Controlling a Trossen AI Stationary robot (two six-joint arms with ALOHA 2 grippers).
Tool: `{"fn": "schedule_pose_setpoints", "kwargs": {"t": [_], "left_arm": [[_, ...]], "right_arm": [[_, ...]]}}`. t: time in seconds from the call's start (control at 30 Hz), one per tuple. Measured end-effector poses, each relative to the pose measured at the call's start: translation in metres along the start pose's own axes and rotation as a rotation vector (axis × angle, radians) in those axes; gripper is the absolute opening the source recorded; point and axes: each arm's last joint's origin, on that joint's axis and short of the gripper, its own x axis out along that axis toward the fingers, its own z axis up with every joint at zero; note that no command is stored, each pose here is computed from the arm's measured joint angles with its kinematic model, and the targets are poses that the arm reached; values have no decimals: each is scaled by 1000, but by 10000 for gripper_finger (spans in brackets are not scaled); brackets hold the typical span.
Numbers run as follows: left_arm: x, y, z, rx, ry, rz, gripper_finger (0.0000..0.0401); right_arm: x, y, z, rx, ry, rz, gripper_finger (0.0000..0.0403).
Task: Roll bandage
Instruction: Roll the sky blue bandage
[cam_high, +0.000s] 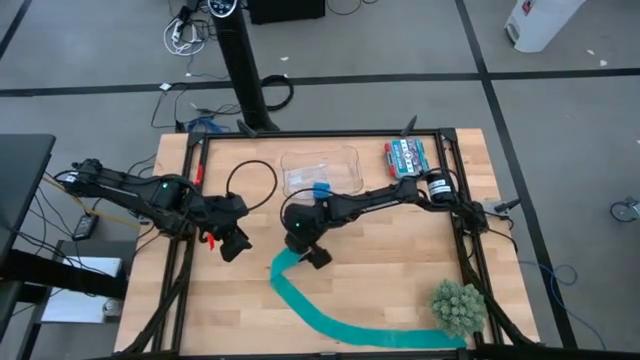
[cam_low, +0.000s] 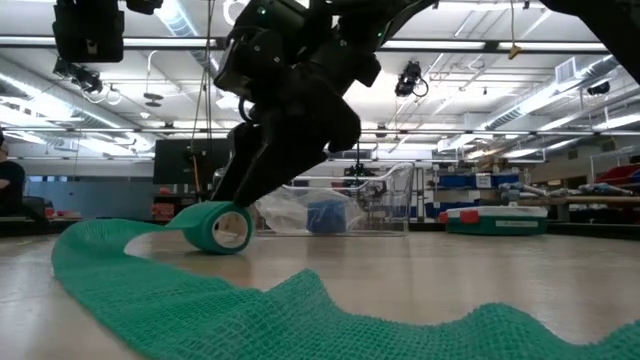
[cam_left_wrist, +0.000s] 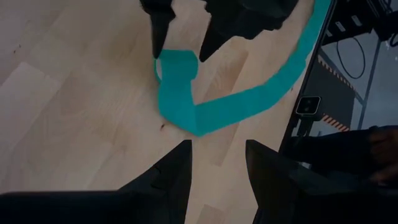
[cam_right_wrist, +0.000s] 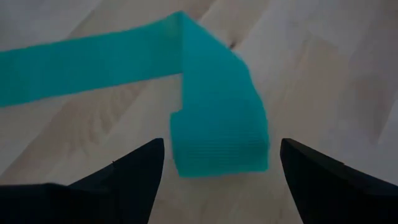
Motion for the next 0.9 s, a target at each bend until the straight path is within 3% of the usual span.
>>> {"fn": "schedule_pose_setpoints", "kwargs": {"t": [0.4,0.6,0.9], "left_arm": [[0,1,0,17,-4,9,157],[0,0,0,16,-4,8,157],[0,0,0,16,-6,8,157]], "right_arm": [[9,15,10,-76,-8,-140,308],[17,19,-7,-36,17,-52,308],[20,18,-6,68,-24,-64,308]]}}
